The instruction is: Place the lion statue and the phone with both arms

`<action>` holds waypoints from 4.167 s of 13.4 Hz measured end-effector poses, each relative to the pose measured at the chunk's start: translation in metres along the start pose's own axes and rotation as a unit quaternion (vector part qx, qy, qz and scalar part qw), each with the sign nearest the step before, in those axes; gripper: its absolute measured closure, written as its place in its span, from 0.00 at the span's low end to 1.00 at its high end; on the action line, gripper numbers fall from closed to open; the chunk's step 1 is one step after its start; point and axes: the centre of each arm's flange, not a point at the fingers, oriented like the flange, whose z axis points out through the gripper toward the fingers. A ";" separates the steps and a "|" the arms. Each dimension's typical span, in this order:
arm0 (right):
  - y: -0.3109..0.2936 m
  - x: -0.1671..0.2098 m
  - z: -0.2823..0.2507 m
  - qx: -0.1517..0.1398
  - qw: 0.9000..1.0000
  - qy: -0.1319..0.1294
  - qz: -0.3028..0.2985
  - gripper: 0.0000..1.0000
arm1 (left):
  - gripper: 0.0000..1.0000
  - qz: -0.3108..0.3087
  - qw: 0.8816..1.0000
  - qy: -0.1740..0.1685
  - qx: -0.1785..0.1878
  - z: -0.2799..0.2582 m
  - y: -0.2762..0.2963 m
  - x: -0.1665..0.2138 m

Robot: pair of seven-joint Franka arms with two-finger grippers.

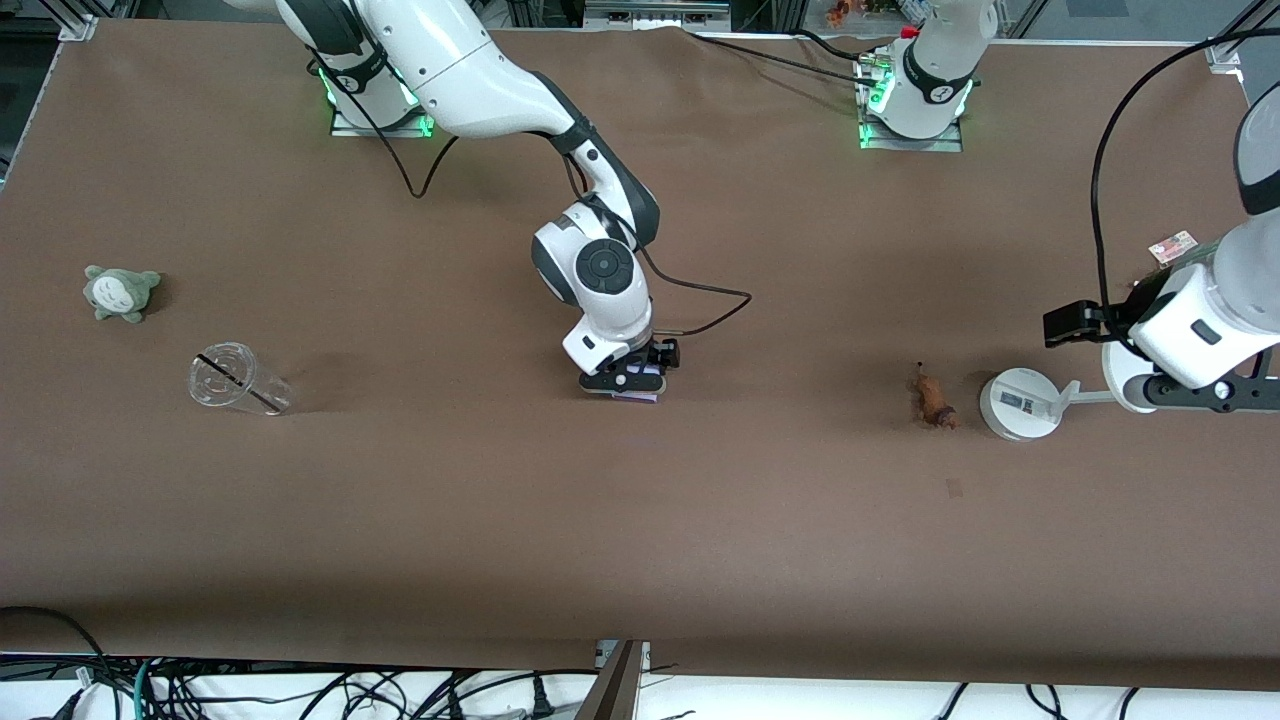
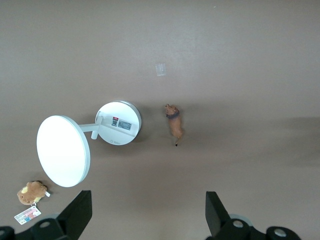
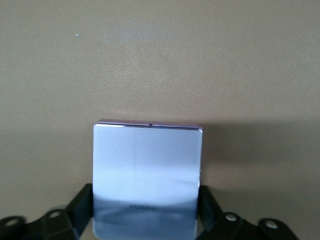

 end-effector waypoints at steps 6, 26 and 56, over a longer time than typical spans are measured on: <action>0.010 0.017 -0.015 -0.010 1.000 -0.001 -0.028 0.16 | 0.00 -0.003 0.997 0.077 0.014 -0.014 -0.007 -0.038; 0.419 0.093 -0.163 -0.082 0.990 -0.049 -0.108 0.16 | 0.00 -0.012 0.998 0.059 0.001 0.006 -0.008 -0.071; 0.426 0.128 -0.135 0.042 0.992 -0.063 -0.105 0.00 | 0.00 -0.011 0.998 0.055 0.001 0.007 -0.006 -0.072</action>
